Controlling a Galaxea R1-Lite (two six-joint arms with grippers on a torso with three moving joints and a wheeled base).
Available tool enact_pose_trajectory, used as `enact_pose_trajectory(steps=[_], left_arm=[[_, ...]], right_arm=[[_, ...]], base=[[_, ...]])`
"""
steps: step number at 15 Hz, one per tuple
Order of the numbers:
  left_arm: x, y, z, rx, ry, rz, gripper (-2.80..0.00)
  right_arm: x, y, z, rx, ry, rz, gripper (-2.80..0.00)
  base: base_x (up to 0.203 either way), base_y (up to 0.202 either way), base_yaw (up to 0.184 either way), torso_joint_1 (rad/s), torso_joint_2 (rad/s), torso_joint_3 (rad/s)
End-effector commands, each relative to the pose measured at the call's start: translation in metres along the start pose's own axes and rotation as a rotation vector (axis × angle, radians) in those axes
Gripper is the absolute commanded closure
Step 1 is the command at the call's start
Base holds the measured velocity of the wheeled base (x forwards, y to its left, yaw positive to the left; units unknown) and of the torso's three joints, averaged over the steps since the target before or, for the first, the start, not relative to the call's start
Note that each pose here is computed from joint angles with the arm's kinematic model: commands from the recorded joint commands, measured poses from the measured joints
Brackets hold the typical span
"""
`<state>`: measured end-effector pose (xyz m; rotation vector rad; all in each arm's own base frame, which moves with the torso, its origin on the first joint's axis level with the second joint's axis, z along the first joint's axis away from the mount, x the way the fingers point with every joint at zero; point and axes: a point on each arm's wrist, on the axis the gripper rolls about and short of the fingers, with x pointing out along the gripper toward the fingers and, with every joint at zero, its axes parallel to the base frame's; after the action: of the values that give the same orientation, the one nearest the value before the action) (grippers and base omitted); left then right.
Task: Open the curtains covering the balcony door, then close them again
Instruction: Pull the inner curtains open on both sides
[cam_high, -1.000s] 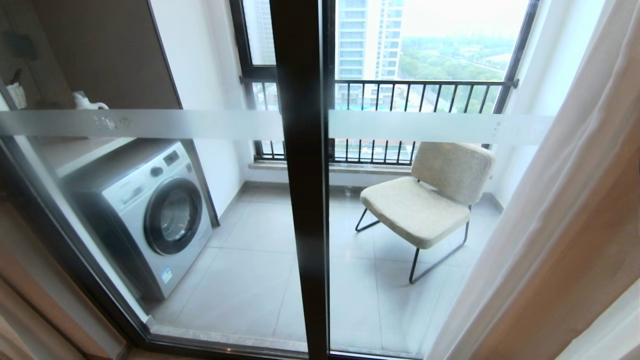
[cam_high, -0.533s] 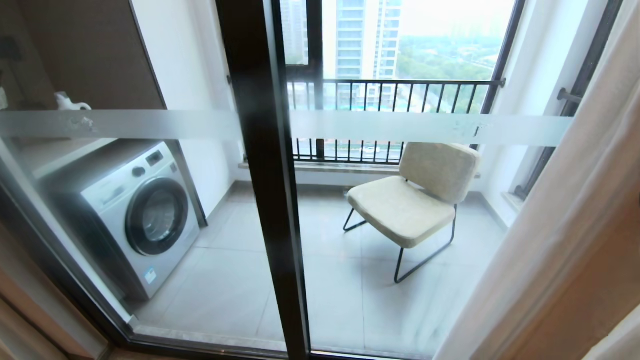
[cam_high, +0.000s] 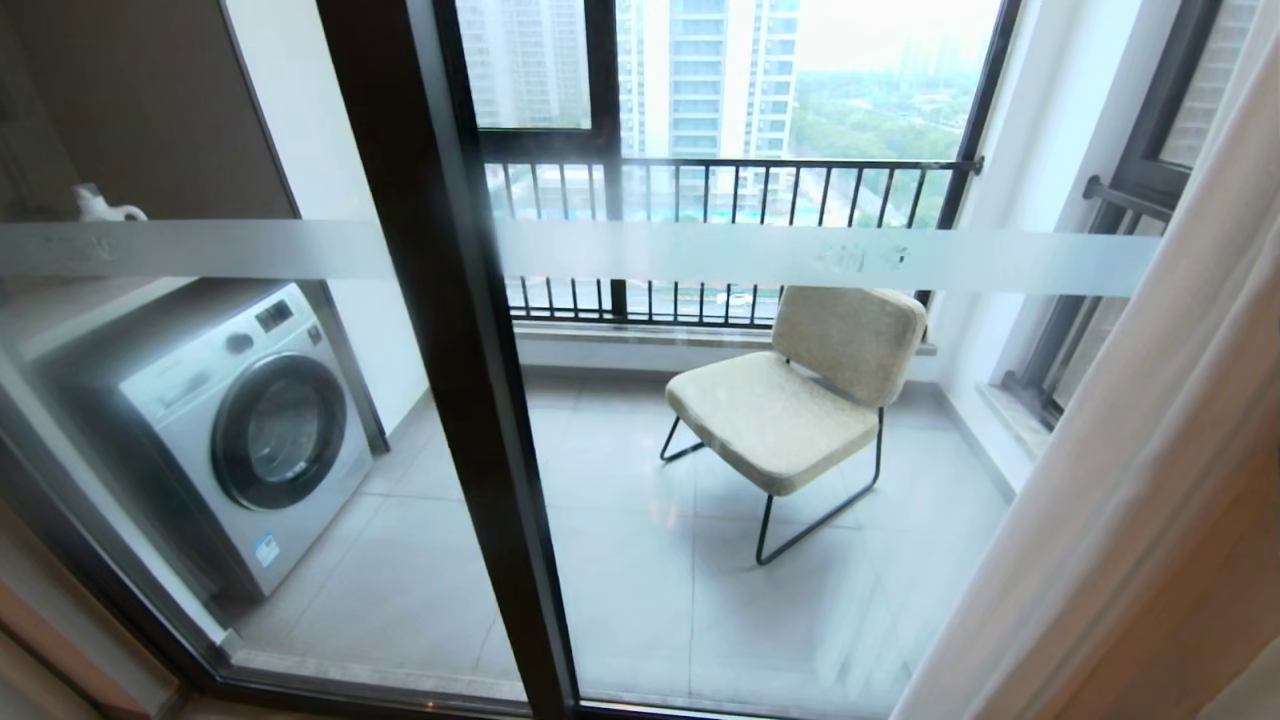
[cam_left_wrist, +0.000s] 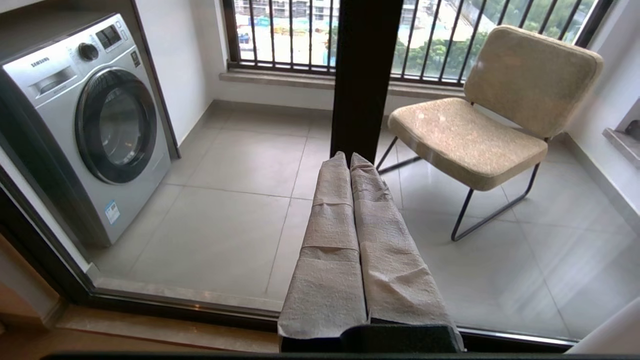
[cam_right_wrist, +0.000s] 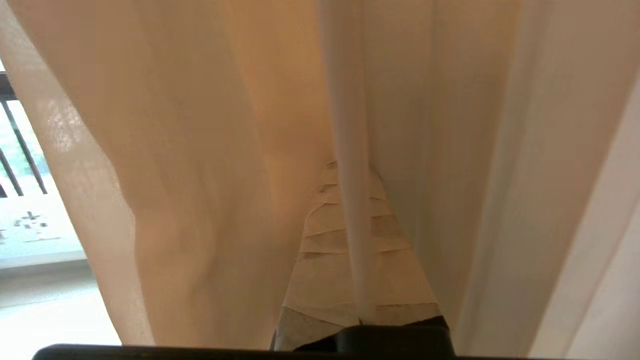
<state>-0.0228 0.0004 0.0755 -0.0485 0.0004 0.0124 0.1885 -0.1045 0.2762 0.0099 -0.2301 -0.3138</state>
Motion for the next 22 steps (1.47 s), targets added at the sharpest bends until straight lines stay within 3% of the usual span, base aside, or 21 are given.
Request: enact_pose_trajectory(steps=[1,17,22], left_arm=[[0.0,0.0,0.0,-0.001,-0.001,0.001,0.0],[0.0,0.0,0.0,-0.001,-0.001,0.001,0.0],[0.0,0.0,0.0,-0.001,-0.001,0.001,0.0]], right_arm=[[0.0003,-0.0001,-0.0002,0.0,-0.002,0.001,0.0],[-0.0019,0.0003,0.0,0.0,-0.002,0.002,0.0],[-0.0026,0.0004,-0.0007,0.0,-0.001,0.002,0.0]], base=[[0.0,-0.183,0.003,0.008,0.0,0.003],[0.0,-0.192,0.001,0.0,0.0,0.001],[0.0,-0.052,-0.001,0.001,0.0,0.001]])
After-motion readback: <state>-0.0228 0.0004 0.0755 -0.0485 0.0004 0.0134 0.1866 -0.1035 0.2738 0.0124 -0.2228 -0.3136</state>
